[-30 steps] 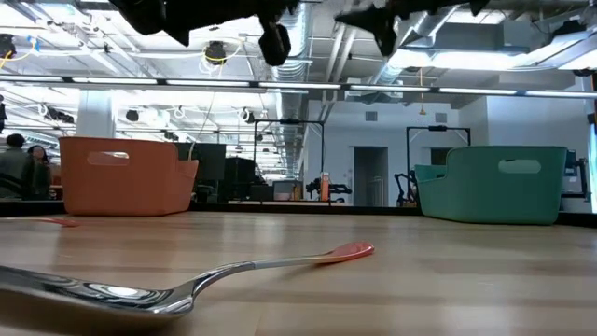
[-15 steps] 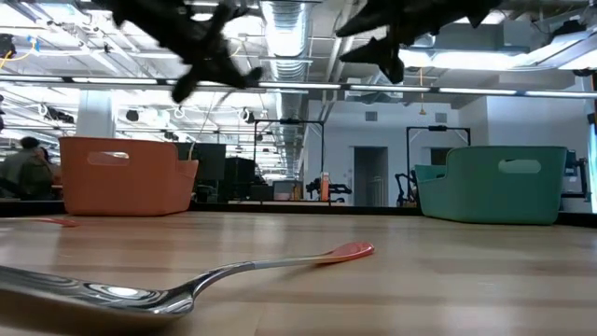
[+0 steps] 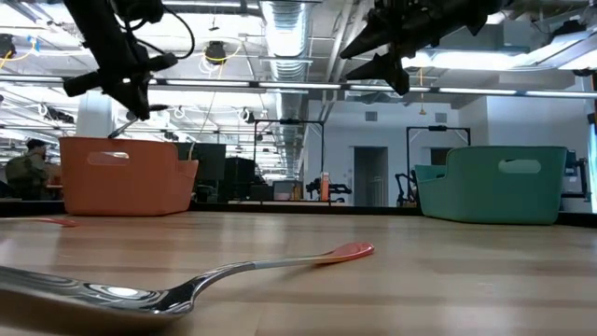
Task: Sort silverware by color (type)
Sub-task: Put the black spoon into the orange bin, then put the orange spoon into the transparent bin
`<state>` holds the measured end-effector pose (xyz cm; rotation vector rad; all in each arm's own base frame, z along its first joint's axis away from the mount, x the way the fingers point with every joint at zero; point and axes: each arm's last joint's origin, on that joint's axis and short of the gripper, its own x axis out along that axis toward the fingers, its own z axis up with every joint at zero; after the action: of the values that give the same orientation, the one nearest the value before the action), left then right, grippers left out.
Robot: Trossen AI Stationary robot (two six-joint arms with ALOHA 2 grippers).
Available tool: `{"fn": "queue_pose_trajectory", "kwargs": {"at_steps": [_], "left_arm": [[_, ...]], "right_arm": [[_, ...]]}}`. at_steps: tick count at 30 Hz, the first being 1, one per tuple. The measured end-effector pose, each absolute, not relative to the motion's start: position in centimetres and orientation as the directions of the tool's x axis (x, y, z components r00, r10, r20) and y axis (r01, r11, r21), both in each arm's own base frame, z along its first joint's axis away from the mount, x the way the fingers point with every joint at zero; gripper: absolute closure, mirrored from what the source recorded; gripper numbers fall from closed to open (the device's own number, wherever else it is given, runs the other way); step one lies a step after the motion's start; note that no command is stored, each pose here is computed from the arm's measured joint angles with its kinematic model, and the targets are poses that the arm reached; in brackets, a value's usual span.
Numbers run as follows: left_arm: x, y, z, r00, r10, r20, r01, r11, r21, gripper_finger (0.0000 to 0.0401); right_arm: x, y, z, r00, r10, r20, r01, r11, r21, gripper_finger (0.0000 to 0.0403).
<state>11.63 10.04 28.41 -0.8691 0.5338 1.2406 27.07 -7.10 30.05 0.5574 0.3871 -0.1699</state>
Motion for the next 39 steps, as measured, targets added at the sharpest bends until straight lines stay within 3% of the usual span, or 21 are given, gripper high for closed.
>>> {"fn": "queue_pose_trajectory", "kwargs": {"at_steps": [8, 13, 19, 29, 39], "left_arm": [[11.9, 10.9, 27.8, 0.148, 0.628, -0.764, -0.985, 0.02, -0.174, 0.0343], [12.4, 11.1, 27.4, 0.151, 0.6, -0.786, -0.986, 0.032, -0.165, 0.0305], [12.5, 10.8, 27.4, 0.218, 0.552, -0.805, -0.974, 0.074, -0.213, 0.0273], [13.2, 8.6, 30.4, 0.431, 0.512, -0.743, -0.902, 0.238, -0.36, 0.028], [18.7, 4.6, 30.8, 0.617, 0.501, -0.606, -0.787, 0.404, -0.466, 0.0287]], "right_arm": [[27.0, -7.1, 30.0, 0.912, -0.048, -0.408, 0.259, 0.836, 0.483, 0.0191], [27.0, -6.8, 29.8, 0.905, -0.036, -0.424, 0.26, 0.836, 0.483, 0.0191], [26.9, -6.8, 29.5, 0.89, -0.032, -0.455, 0.276, 0.832, 0.482, 0.0191], [27.0, -6.8, 29.7, 0.899, -0.034, -0.437, 0.266, 0.835, 0.482, 0.0191], [27.3, -6.9, 30.5, 0.935, -0.042, -0.353, 0.21, 0.867, 0.452, 0.0191]]}}
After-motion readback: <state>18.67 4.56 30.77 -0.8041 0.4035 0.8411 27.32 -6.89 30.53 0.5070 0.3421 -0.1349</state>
